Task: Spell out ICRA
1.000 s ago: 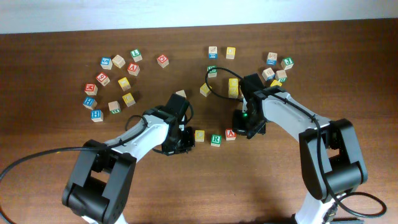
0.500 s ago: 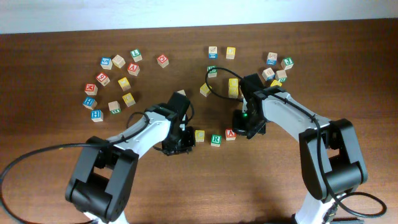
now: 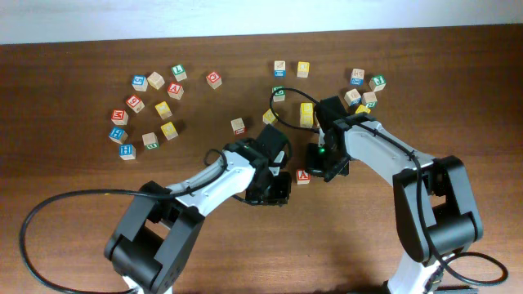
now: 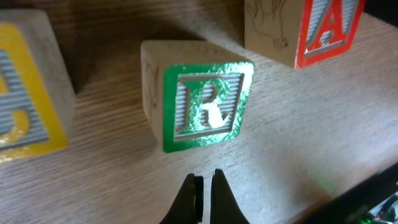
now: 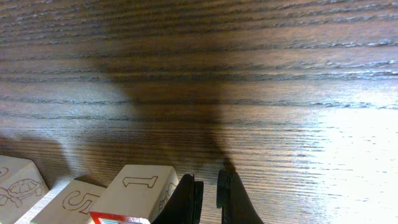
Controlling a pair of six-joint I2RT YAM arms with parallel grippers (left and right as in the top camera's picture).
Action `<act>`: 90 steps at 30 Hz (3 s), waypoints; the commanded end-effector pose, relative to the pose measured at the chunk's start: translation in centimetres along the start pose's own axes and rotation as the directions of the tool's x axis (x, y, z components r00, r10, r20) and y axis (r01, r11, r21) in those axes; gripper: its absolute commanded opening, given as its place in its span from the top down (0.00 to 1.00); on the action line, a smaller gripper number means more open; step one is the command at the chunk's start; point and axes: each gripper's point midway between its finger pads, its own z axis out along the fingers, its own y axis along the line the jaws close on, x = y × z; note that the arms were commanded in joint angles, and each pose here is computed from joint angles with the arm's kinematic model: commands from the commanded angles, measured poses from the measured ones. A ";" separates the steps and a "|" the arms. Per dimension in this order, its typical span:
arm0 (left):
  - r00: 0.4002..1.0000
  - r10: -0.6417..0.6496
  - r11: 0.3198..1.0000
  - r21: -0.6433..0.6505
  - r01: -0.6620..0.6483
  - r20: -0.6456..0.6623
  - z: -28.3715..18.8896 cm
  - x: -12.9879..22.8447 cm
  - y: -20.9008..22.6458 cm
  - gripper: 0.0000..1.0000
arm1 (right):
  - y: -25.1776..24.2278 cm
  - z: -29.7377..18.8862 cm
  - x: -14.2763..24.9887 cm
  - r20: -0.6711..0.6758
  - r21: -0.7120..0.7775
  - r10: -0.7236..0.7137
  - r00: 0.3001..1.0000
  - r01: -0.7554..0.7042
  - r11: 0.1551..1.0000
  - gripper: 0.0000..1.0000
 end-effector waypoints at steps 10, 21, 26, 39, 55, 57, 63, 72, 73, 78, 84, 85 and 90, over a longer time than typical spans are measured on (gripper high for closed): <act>0.994 0.010 1.000 -0.021 -0.008 0.111 0.2 -2.6 -0.4 1.00 | 0.0 0.5 0.4 -0.019 0.002 0.001 1.000 -0.001 1.000 0.95; 0.991 0.021 0.999 -0.037 -0.016 0.136 -1.0 -3.5 -1.0 1.00 | 0.1 0.5 0.4 -0.018 0.001 0.002 1.000 -0.002 1.000 0.95; 0.986 0.025 0.991 -0.135 -0.003 0.165 -5.3 -4.7 -1.3 1.00 | 0.5 0.5 0.5 -0.026 -0.023 0.004 1.000 -0.004 1.000 0.96; 0.910 -0.360 0.907 -0.149 0.393 0.207 -12.6 -7.4 12.5 1.00 | 2.0 0.7 1.0 -0.030 -0.069 -0.104 0.994 0.101 0.992 0.96; 0.906 -0.370 0.889 -0.205 0.409 0.204 -12.6 -6.6 13.7 1.00 | 3.4 0.9 1.4 -0.040 -0.097 -0.049 0.998 0.045 0.994 0.96; 0.905 -0.370 0.880 -0.233 0.413 0.210 -12.5 -6.4 14.3 1.00 | 3.5 0.8 1.4 -0.039 -0.101 -0.050 0.998 0.046 0.994 0.96; 0.929 -0.325 0.907 -0.222 0.359 0.175 -9.7 -5.6 14.5 1.00 | 3.6 0.8 1.2 -0.029 -0.106 -0.053 0.998 0.049 0.993 0.96; 0.957 -0.250 0.933 -0.230 0.279 0.147 -5.0 -5.3 11.4 1.00 | 3.4 0.9 1.5 -0.044 -0.098 -0.049 0.998 0.044 0.994 0.96; 0.958 -0.256 0.931 -0.234 0.281 0.133 -4.4 -5.2 11.7 1.00 | 3.4 0.9 1.6 -0.047 -0.097 -0.048 0.998 0.043 0.994 0.96; 0.959 -0.276 0.937 -0.201 0.284 0.071 -2.5 -4.7 11.4 1.00 | 3.4 0.9 1.6 -0.046 -0.097 -0.048 0.998 0.043 0.994 0.96; 0.968 -0.242 0.947 -0.204 0.249 0.060 -2.0 -4.4 10.3 1.00 | 3.4 0.9 1.6 -0.049 -0.097 -0.022 0.999 0.017 0.995 0.96; 0.970 -0.236 0.948 -0.204 0.243 0.059 -1.9 -4.3 10.1 1.00 | 3.5 0.8 1.6 -0.052 -0.102 -0.022 0.998 0.017 0.995 0.96; 0.970 -0.235 0.948 -0.204 0.243 0.059 -1.9 -4.3 10.1 1.00 | 3.6 0.8 1.7 -0.055 -0.110 -0.023 0.998 0.017 0.994 0.96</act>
